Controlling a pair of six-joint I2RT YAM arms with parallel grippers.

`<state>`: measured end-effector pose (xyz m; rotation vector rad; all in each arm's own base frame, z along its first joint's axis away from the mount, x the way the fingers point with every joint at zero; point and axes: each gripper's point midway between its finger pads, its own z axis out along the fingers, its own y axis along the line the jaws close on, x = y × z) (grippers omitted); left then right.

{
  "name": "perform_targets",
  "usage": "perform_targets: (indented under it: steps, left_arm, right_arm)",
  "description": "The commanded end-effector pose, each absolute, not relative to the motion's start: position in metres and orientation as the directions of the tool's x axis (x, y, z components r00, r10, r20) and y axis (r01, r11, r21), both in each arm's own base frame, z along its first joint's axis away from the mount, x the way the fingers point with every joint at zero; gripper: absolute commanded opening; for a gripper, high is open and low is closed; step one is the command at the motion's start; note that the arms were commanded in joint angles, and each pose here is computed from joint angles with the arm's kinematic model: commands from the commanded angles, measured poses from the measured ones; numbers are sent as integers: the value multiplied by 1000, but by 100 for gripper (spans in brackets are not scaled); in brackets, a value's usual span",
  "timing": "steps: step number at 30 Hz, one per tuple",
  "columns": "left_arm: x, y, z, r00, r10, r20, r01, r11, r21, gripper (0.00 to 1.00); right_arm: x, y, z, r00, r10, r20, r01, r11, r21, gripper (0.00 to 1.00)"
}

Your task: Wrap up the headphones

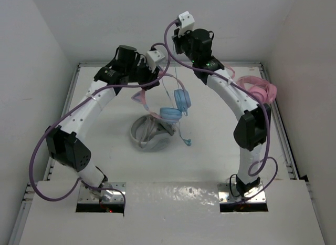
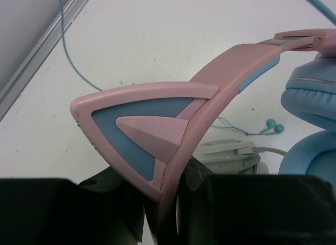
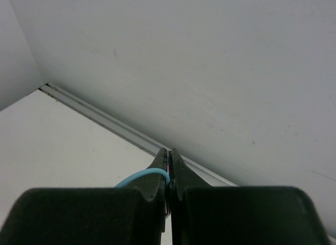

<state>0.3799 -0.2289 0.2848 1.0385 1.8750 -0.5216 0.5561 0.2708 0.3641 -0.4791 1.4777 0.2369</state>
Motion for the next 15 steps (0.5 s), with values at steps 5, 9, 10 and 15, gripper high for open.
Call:
perform_targets:
  steps: [5,9,10,15]
  left_arm:
    - [389,-246,316,-205,379,-902,849,528,29,0]
    - [374,-249,338,-183,365,-913,878,478,15,0]
    - [371,-249,345,-175,359,-917,882,472,17,0]
    - [359,-246,391,-145,312,-939,882,471,20,0]
  right_arm:
    - [565,272,372,90,-78,-993,-450,886,-110,0]
    - [573,260,348,23,-42,-999,-483,874,-48,0]
    - [574,259,335,-12,-12,-1000,-501,865,-5,0]
    - [540,281,281,-69,-25,-997,-747,664,35,36]
